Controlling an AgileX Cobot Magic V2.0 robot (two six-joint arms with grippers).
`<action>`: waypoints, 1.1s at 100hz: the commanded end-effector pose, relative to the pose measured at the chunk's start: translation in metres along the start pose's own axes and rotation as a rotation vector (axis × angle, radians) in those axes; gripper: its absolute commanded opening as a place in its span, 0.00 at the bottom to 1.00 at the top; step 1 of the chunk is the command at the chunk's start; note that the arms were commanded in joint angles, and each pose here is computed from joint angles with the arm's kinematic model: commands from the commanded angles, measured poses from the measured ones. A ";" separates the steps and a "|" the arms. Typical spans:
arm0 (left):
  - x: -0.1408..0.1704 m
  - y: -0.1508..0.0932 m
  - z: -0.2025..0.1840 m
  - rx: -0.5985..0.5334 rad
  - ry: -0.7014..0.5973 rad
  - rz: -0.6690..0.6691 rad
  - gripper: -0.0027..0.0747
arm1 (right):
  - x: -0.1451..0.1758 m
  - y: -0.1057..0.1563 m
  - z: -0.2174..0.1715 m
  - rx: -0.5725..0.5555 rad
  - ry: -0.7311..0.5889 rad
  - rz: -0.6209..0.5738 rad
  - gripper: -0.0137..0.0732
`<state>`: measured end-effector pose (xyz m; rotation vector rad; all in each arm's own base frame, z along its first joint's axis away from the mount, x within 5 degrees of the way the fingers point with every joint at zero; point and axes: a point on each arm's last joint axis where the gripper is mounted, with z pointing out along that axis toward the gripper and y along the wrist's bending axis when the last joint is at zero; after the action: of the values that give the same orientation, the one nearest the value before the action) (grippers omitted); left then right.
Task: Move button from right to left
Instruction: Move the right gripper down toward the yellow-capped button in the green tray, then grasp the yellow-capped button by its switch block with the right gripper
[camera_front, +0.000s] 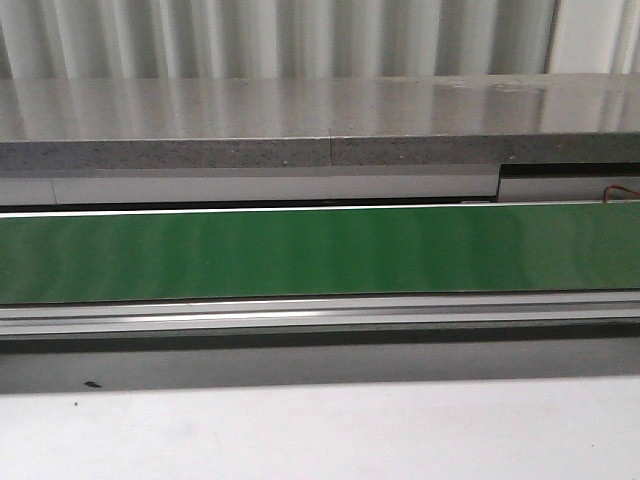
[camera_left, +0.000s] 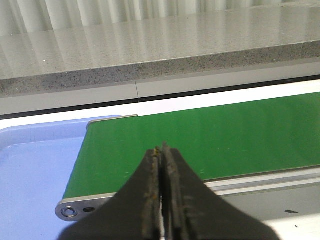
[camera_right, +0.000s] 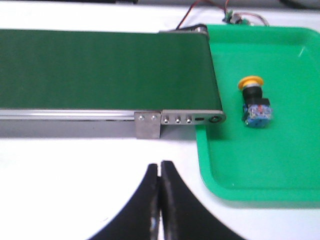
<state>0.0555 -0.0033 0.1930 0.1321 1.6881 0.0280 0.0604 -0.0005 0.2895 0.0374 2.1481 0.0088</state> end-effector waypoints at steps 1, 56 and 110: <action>0.004 -0.001 0.000 0.002 -0.070 -0.012 0.01 | -0.024 0.000 0.005 0.008 0.039 -0.006 0.08; 0.004 -0.001 0.000 0.002 -0.070 -0.012 0.01 | -0.063 0.002 0.074 -0.006 0.429 0.016 0.50; 0.004 -0.001 0.000 0.002 -0.070 -0.012 0.01 | -0.104 -0.033 0.132 0.106 0.453 0.133 0.80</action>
<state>0.0555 -0.0033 0.1930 0.1321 1.6881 0.0280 0.2133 -0.0222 0.2931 0.1951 2.6706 0.0126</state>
